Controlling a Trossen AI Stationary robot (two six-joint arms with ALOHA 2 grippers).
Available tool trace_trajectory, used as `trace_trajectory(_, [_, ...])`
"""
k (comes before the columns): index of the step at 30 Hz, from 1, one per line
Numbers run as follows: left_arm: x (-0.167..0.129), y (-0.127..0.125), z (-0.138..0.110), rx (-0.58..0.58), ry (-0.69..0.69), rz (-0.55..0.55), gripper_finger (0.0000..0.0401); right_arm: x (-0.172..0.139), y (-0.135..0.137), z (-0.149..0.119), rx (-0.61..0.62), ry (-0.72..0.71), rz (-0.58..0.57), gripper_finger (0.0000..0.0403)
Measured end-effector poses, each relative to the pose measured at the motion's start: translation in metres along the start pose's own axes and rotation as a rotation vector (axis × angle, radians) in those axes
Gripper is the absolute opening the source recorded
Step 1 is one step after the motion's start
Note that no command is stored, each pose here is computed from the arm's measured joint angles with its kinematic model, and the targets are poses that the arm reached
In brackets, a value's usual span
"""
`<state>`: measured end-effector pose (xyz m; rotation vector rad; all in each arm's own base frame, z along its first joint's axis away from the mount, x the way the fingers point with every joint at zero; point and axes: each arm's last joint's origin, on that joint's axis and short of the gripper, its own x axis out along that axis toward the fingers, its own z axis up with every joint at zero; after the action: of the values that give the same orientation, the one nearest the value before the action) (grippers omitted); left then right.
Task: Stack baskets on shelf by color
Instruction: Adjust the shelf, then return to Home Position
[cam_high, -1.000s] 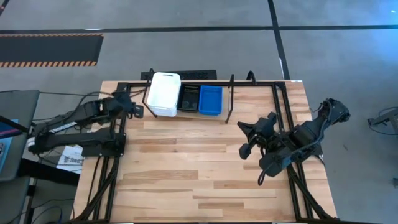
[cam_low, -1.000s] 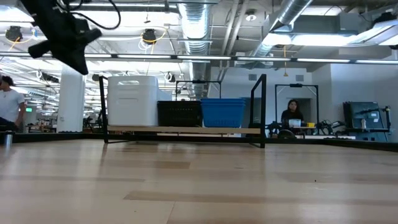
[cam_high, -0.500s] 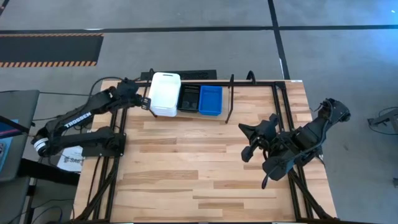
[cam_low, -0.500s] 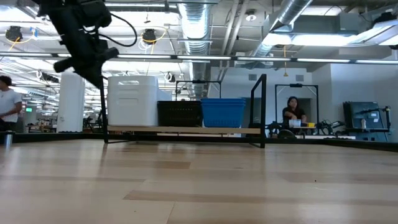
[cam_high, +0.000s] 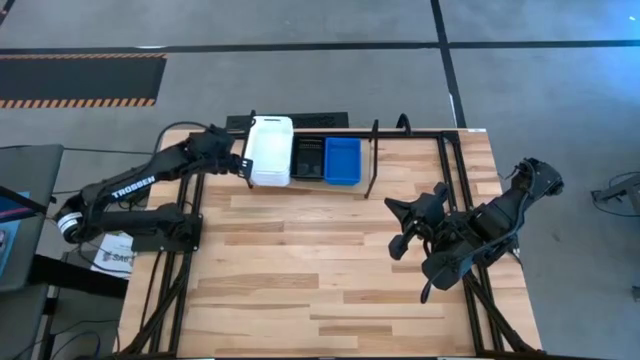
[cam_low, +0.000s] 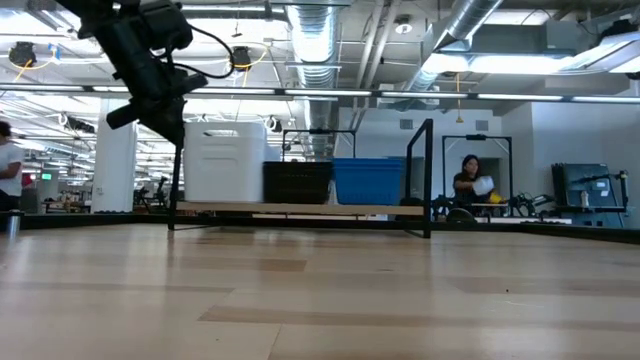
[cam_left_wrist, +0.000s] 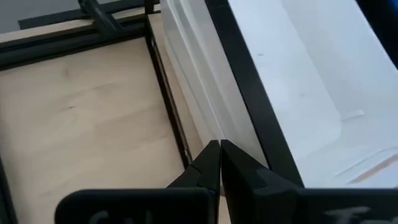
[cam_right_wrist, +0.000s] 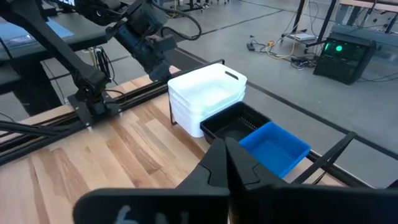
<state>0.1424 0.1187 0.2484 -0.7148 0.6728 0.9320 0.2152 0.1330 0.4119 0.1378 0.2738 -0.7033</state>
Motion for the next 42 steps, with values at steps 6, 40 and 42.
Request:
trace_trajectory(6, [-0.001,-0.013,-0.003,-0.008,-0.018,-0.070,0.0000,0.000,-0.001,0.000,-0.014,0.003,-0.005,0.0001])
trace_trajectory(40, [-0.066,-0.024,-0.026,0.102,-0.162,-0.345,0.0000,-0.029,-0.026,0.005,-0.074,-0.006,0.069,0.0001])
trace_trajectory(42, [-0.080,-0.023,-0.032,0.190,-0.195,-0.423,0.0000,-0.033,-0.035,0.007,-0.090,-0.020,0.066,0.0001])
